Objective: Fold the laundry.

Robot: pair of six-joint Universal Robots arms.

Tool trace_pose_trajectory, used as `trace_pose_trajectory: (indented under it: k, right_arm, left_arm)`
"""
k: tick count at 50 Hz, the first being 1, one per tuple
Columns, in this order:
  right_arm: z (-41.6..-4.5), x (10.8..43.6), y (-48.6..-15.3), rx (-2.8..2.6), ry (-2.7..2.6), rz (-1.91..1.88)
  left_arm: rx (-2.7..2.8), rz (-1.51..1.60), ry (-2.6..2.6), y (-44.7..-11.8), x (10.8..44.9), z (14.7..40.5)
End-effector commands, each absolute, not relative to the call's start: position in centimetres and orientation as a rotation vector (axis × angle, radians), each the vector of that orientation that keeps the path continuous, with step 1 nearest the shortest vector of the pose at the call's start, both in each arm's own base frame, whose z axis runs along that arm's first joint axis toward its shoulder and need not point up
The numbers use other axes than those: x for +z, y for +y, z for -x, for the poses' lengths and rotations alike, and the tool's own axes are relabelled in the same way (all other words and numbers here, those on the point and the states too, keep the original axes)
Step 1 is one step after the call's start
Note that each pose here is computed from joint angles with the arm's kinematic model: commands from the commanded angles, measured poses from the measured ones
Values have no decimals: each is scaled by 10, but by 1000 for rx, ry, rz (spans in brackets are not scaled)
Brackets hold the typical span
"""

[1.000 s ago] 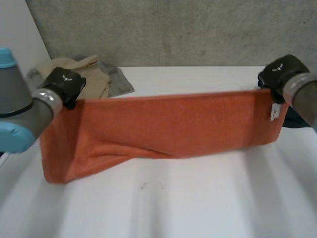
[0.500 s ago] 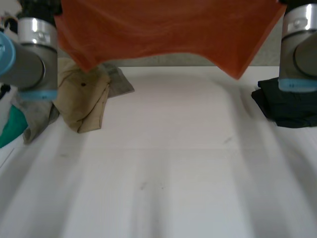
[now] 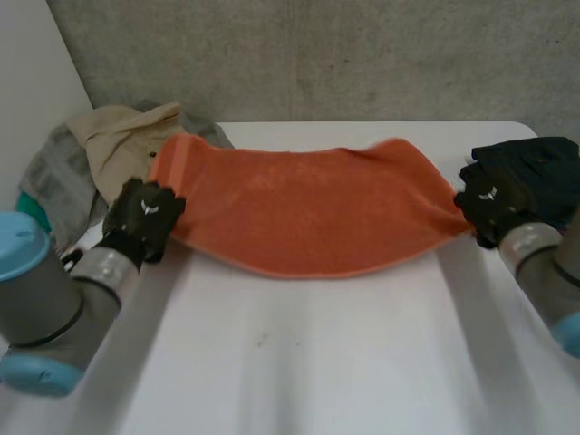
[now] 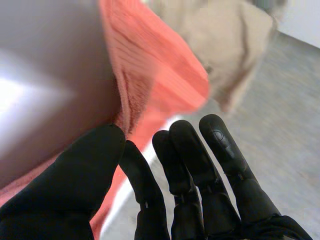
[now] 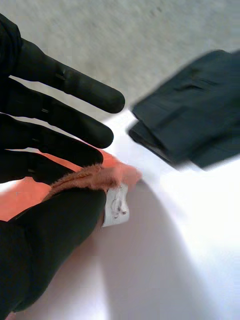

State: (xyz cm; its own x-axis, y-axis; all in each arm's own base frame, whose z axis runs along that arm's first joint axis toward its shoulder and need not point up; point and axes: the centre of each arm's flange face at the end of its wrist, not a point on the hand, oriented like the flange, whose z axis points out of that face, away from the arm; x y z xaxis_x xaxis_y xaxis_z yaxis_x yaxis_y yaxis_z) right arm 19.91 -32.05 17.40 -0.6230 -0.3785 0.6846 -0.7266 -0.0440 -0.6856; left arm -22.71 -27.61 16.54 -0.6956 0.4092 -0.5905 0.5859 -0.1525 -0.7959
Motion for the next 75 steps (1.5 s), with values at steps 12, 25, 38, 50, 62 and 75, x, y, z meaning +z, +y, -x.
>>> trace_pose_trajectory:
  k: [12,25,38,50,62,75]
  right_arm:
    - [-176,181,-288,1590,-2110,-1124]
    - [-167,180,-301,1641,-2108,-1029]
    - [-166,173,-306,1632,-2111,-1026]
    - [-157,176,-317,1650,-2082,-969]
    - [-158,172,-318,1649,-2099,-946]
    - [-159,165,-315,1630,-2120,-956]
  left_arm:
    - [-1794,-1137,2155,-272,158,199]
    - [-1710,-1156,2323,-279,134,186]
    - [-1669,-1094,2440,-274,137,182]
    - [-1651,-1072,2453,-278,132,176]
    - [-1638,-1068,2448,-286,120,173]
    - [-1679,-1046,2408,-294,116,170]
